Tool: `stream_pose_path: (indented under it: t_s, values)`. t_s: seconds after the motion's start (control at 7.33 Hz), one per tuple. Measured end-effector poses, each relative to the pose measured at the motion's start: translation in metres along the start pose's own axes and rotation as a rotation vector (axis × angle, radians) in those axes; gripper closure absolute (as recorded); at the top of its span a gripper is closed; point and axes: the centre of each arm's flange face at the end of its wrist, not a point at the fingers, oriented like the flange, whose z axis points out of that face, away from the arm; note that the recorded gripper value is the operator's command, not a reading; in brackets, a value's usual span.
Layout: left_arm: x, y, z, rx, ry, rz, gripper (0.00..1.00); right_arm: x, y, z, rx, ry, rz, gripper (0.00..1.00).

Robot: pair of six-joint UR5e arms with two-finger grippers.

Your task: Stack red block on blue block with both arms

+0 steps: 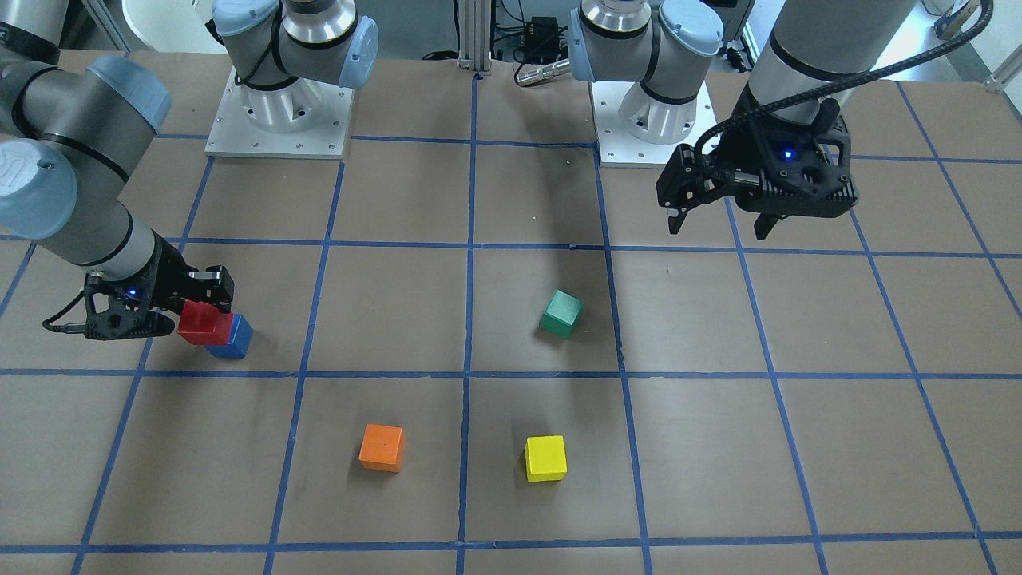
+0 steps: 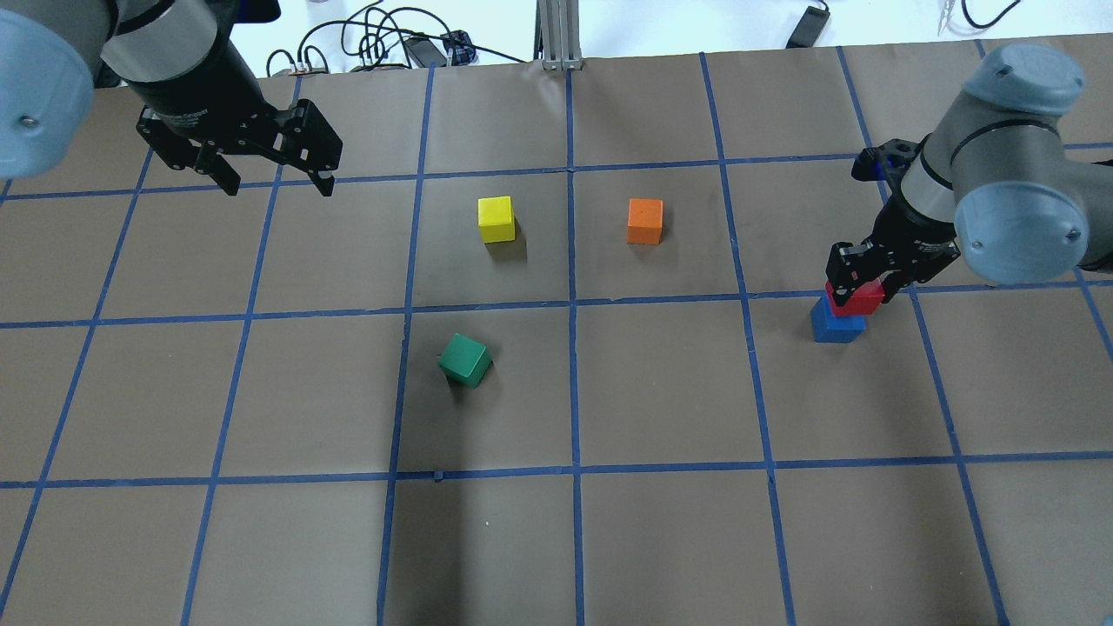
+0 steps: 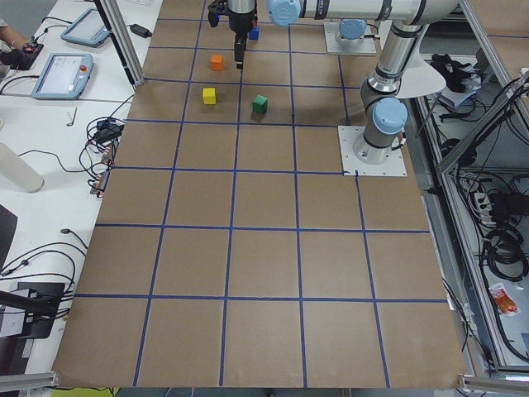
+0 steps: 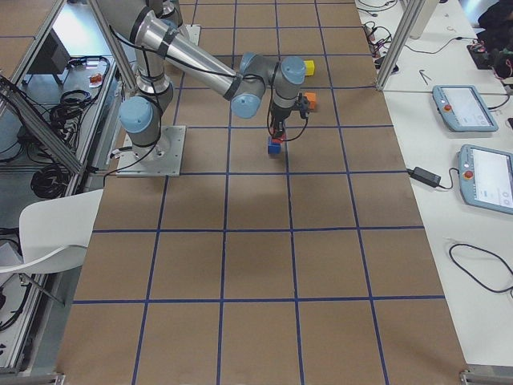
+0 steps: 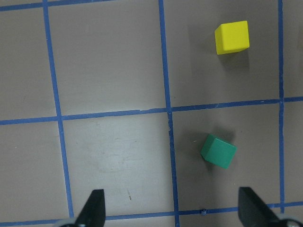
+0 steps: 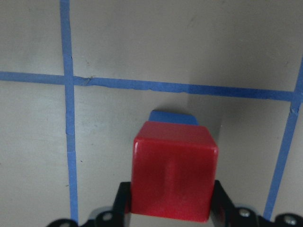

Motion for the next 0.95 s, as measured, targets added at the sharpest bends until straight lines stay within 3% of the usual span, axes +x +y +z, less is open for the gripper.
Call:
stream_pose_path:
  t_s: [0.55,0.68,0.82,0.95]
  values:
    - [0.0,0.0,0.0,0.0,-0.001,0.0,0.0,-0.002,0.006,0.013,-0.019,-0.008,0.004,1.0]
    - [0.0,0.0,0.0,0.001,0.0,-0.001,0.0,-0.002,0.008,0.016,-0.024,-0.007,0.001,0.73]
    - [0.0,0.0,-0.001,0.001,0.0,-0.001,0.0,-0.002,0.009,0.017,-0.024,-0.003,-0.002,0.31]
    - [0.0,0.0,0.0,0.001,0.0,-0.001,0.0,-0.002,0.009,0.017,-0.022,0.0,-0.005,0.2]
